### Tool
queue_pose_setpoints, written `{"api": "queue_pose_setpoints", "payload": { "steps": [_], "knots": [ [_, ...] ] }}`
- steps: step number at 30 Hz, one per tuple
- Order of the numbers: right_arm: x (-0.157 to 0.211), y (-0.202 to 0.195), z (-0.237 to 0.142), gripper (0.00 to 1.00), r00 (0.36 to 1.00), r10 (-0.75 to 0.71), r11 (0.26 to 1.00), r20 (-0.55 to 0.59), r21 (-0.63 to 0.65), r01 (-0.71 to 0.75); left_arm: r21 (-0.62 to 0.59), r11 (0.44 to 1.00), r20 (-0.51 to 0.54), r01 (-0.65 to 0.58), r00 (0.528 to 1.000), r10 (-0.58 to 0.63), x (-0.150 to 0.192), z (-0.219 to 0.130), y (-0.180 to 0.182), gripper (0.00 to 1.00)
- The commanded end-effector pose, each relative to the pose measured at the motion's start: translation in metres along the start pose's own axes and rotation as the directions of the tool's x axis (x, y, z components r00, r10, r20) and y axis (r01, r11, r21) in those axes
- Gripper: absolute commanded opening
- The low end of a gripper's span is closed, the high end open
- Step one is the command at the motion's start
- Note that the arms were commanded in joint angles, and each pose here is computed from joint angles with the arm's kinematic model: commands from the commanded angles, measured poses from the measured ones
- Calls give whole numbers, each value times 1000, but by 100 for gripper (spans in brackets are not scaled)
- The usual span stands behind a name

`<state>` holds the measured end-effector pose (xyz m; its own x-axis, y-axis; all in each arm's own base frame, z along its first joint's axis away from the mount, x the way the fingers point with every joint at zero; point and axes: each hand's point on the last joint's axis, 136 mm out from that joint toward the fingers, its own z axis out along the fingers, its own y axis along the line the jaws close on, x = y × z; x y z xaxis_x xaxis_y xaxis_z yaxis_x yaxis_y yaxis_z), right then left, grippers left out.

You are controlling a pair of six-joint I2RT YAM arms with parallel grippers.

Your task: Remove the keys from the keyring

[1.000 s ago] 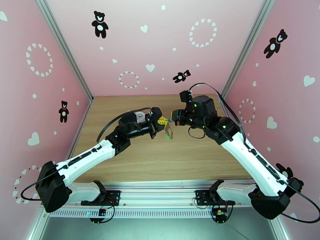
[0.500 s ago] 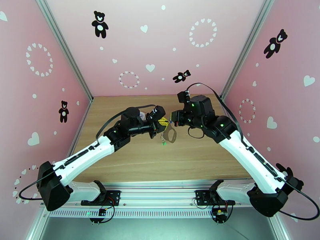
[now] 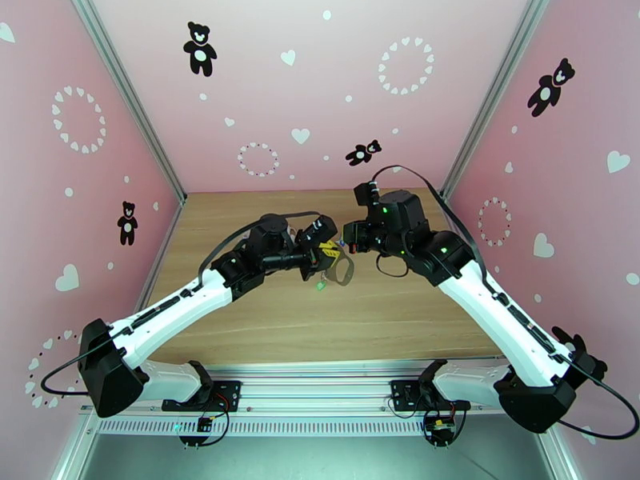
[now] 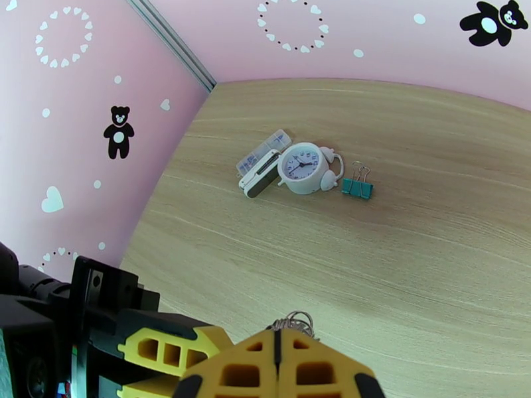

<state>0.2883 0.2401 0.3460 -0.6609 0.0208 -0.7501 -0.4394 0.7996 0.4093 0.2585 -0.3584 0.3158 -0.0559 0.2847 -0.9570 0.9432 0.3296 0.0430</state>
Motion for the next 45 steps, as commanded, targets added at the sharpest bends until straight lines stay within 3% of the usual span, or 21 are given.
{"api": "queue_pose_setpoints", "payload": {
  "steps": [1,11,19,31,40,45],
  "knots": [
    [-10,7,-3,0,1000,-6,1000,28,-15,7,-63,998,-1,-21,1000,21,3,4,10,22],
    [-10,8,-3,0,999,-5,1000,34,-26,6,-123,991,-22,-60,998,57,11,2,19,24],
    [-10,8,-4,0,999,-4,1000,37,-28,5,-138,987,27,-84,996,88,-2,6,24,29],
    [-8,10,-2,0,999,-4,999,38,-48,6,-79,989,49,-125,990,130,-6,12,16,31],
    [-6,8,-3,0,999,1,999,45,-40,1,-92,987,98,-129,986,138,-15,13,18,29],
    [-9,6,-7,0,998,-8,1000,61,-25,10,-80,989,85,-127,987,133,-8,16,16,23]
  ]
}}
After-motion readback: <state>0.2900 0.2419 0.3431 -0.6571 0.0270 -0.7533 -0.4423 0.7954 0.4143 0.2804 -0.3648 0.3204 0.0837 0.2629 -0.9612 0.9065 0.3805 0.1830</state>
